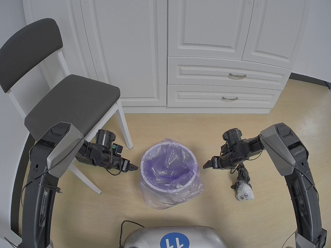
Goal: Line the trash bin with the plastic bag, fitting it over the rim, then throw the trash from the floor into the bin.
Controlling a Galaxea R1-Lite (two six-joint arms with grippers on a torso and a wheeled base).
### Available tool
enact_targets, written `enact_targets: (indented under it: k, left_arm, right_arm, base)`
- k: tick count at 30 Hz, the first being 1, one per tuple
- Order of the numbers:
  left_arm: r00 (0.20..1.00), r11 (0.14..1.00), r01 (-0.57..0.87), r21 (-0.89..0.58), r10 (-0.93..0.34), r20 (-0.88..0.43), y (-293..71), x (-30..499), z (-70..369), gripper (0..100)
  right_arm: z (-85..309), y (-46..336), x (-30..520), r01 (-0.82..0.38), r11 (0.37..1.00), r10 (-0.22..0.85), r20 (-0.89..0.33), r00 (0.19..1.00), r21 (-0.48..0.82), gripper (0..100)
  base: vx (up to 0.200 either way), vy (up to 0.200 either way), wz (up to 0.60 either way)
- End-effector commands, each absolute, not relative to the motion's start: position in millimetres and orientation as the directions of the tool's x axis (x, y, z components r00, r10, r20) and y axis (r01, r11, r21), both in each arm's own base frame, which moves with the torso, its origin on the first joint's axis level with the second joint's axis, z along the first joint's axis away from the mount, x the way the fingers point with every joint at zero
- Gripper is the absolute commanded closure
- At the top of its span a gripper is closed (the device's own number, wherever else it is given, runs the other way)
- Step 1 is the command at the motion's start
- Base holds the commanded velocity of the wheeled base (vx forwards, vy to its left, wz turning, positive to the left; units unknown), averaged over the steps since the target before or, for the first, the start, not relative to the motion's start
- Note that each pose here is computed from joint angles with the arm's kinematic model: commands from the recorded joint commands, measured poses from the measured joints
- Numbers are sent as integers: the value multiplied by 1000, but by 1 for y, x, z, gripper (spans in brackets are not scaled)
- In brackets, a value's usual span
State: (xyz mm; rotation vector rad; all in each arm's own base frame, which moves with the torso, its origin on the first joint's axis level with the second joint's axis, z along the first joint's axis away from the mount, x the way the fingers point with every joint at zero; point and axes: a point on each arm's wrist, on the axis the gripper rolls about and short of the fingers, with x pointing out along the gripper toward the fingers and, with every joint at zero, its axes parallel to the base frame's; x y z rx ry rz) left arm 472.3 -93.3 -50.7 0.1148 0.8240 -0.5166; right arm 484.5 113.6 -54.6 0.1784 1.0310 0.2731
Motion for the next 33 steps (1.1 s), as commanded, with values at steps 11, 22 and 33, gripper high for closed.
enact_targets:
  k: [11,22,33]
  left_arm:
    - [604,875,478,-82,-395,-692,-86,456,-39,0]
    - [624,875,479,-71,-397,-673,-86,459,-40,0]
    - [634,872,486,-65,-403,-660,-89,461,-41,0]
  right_arm:
    - [-40,127,393,-593,783,432,-849,304,186,0]
    - [-57,156,420,-505,849,391,-828,403,155,0]
    - [-51,156,460,-432,895,314,-843,437,110,0]
  base:
    - [0,0,0]
    - [0,0,0]
    - [0,0,0]
